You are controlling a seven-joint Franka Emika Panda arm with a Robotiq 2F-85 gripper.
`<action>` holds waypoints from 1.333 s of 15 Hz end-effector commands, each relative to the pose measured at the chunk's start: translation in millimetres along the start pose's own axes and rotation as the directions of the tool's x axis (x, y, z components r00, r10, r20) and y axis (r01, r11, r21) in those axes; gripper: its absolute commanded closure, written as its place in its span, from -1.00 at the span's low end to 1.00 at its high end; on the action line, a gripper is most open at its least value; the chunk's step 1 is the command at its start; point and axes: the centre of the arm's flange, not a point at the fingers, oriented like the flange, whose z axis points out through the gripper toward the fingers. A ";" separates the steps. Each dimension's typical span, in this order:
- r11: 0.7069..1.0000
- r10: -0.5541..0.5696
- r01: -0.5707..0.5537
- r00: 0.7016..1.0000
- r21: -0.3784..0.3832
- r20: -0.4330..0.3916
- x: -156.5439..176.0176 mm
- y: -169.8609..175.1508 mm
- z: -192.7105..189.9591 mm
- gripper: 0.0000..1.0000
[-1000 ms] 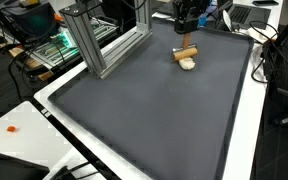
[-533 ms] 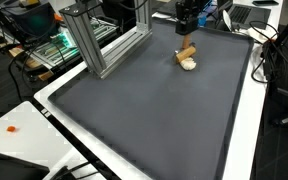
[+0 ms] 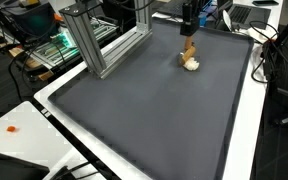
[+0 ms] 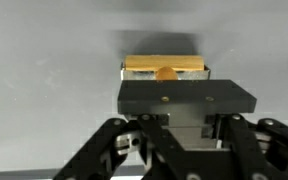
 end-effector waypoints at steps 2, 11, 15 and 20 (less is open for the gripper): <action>0.990 -0.140 0.141 0.989 0.025 -0.044 17.9 -5.6 6.9 0.43; 0.940 -0.331 0.334 0.942 0.068 -0.057 28.0 -16.3 15.8 0.43; 0.922 -0.365 0.374 0.926 0.098 -0.094 28.6 -24.6 20.1 0.43; 0.921 -0.369 0.378 0.924 0.090 -0.105 34.6 -17.2 16.9 0.43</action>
